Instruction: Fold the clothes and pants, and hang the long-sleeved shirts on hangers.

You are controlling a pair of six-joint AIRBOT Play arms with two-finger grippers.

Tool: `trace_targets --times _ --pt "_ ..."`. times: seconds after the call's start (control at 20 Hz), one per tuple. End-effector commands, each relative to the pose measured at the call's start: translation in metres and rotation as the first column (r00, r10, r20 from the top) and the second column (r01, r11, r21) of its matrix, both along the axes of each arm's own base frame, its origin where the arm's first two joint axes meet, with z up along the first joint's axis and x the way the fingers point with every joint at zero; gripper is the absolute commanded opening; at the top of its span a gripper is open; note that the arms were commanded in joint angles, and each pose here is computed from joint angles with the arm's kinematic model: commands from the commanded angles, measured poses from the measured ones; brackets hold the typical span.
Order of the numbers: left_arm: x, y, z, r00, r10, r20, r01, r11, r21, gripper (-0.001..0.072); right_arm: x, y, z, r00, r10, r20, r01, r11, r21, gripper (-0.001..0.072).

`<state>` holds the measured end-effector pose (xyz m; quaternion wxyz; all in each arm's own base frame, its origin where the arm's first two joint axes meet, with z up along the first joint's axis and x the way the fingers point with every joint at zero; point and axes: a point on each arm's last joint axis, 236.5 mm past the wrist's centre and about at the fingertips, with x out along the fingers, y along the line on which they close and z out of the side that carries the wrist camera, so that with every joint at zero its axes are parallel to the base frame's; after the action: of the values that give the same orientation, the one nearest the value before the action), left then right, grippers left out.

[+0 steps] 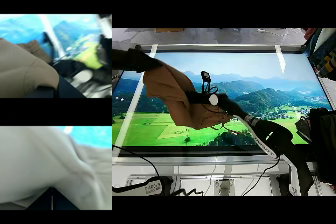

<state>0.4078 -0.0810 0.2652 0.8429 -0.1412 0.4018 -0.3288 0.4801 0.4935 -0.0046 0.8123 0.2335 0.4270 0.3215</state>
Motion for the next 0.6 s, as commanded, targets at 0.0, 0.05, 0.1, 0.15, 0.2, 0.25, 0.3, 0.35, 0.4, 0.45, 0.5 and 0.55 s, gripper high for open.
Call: trace_targets --times 0.0,0.05,0.1,0.15,0.2,0.25,0.3,0.35,0.4,0.45,0.5,0.55 --pt "-0.003 0.039 -0.046 0.991 0.087 -0.102 -0.065 0.978 0.199 0.0014 0.006 -0.076 -0.042 0.994 0.053 -0.095 -0.077 0.960 -0.269 0.0035" --pt "-0.003 0.044 -0.059 0.986 0.101 -0.131 -0.070 0.972 0.225 0.0014 0.015 -0.110 -0.050 0.992 0.032 -0.123 -0.072 0.939 -0.336 0.0036" --pt "-0.004 0.042 -0.072 0.982 0.098 -0.164 -0.059 0.972 0.228 0.0014 0.025 -0.143 -0.052 0.989 -0.002 -0.145 -0.054 0.924 -0.378 0.0036" --pt "-0.002 0.037 -0.084 0.977 0.087 -0.194 -0.043 0.975 0.219 0.0014 0.035 -0.171 -0.050 0.986 -0.037 -0.163 -0.031 0.917 -0.397 0.0035" --pt "0.000 0.028 -0.098 0.971 0.064 -0.228 -0.014 0.977 0.212 0.0013 0.044 -0.198 -0.046 0.982 -0.076 -0.174 -0.001 0.915 -0.403 0.0036" --pt "0.002 0.014 -0.110 0.966 0.030 -0.257 0.025 0.978 0.207 0.0013 0.053 -0.219 -0.039 0.979 -0.106 -0.175 0.027 0.914 -0.406 0.0035" --pt "0.004 -0.005 -0.122 0.959 -0.016 -0.282 0.075 0.977 0.201 0.0013 0.061 -0.241 -0.029 0.978 -0.129 -0.165 0.051 0.911 -0.408 0.0036" --pt "0.008 -0.028 -0.131 0.956 -0.057 -0.286 0.117 0.974 0.197 0.0012 0.066 -0.258 -0.020 0.977 -0.147 -0.155 0.073 0.910 -0.409 0.0036" --pt "0.015 -0.056 -0.139 0.957 -0.089 -0.275 0.145 0.971 0.190 0.0012 0.071 -0.274 -0.010 0.978 -0.157 -0.138 0.087 0.907 -0.411 0.0036" --pt "0.024 -0.085 -0.145 0.962 -0.104 -0.253 0.152 0.972 0.178 0.0013 0.074 -0.286 -0.001 0.978 -0.166 -0.124 0.102 0.905 -0.413 0.0036" --pt "0.032 -0.121 -0.150 0.967 -0.109 -0.229 0.147 0.977 0.157 0.0014 0.077 -0.297 0.008 0.979 -0.172 -0.110 0.112 0.903 -0.415 0.0036" --pt "0.037 -0.153 -0.156 0.971 -0.126 -0.204 0.156 0.978 0.139 0.0015 0.078 -0.305 0.014 0.977 -0.183 -0.105 0.125 0.901 -0.414 0.0036"
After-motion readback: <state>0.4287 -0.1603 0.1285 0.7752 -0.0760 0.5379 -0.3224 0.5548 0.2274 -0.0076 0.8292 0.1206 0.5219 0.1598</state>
